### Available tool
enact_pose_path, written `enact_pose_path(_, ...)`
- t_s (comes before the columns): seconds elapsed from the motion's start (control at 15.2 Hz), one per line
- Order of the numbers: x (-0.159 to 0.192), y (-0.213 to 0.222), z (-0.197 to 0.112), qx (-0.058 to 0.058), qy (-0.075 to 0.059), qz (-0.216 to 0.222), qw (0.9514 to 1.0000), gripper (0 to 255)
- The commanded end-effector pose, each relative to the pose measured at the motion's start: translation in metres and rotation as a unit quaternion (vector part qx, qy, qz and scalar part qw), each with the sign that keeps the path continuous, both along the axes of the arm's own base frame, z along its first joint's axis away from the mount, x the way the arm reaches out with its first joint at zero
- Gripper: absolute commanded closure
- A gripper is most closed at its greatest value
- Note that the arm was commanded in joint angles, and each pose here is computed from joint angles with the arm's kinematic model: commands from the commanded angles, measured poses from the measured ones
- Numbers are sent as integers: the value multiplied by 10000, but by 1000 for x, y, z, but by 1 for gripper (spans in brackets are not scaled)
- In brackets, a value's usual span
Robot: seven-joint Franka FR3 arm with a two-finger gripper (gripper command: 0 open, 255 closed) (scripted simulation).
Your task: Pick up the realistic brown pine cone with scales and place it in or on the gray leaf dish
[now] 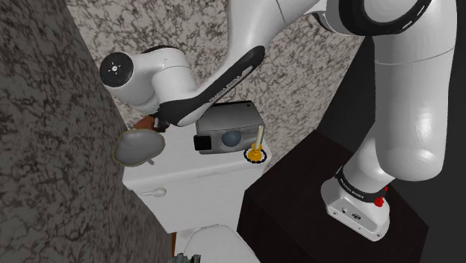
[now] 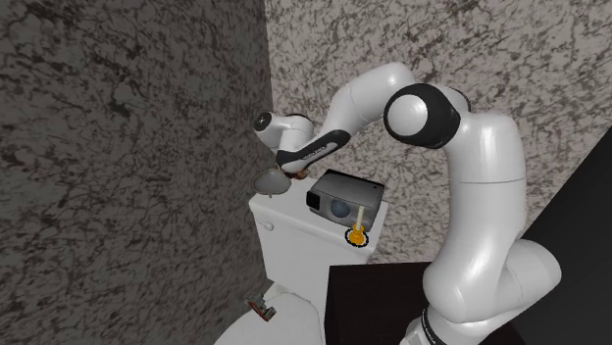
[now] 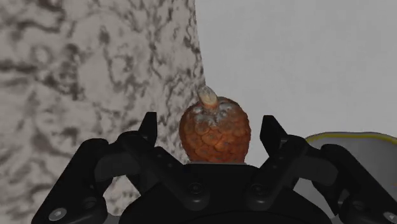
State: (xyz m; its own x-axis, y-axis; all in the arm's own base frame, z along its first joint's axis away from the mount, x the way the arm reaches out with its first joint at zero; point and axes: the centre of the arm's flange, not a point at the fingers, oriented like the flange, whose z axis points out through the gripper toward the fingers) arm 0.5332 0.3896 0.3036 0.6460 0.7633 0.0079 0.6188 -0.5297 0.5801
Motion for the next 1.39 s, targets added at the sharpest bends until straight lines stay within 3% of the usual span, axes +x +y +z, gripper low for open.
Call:
enact_pose_path(0.0, -6, 6, -23, -1235, 385, 1130, 9851, 0)
enact_pose_path(0.46, 13, -13, -53, -1235, 385, 1130, 9851, 0)
enact_pose_path(0.99, 13, -13, -53, -1235, 385, 1130, 9851, 0)
enact_pose_path(1.06, 13, -13, -53, -1235, 385, 1130, 9851, 255)
enact_pose_path(1.32, 13, -13, -53, -1235, 385, 1130, 9851, 255)
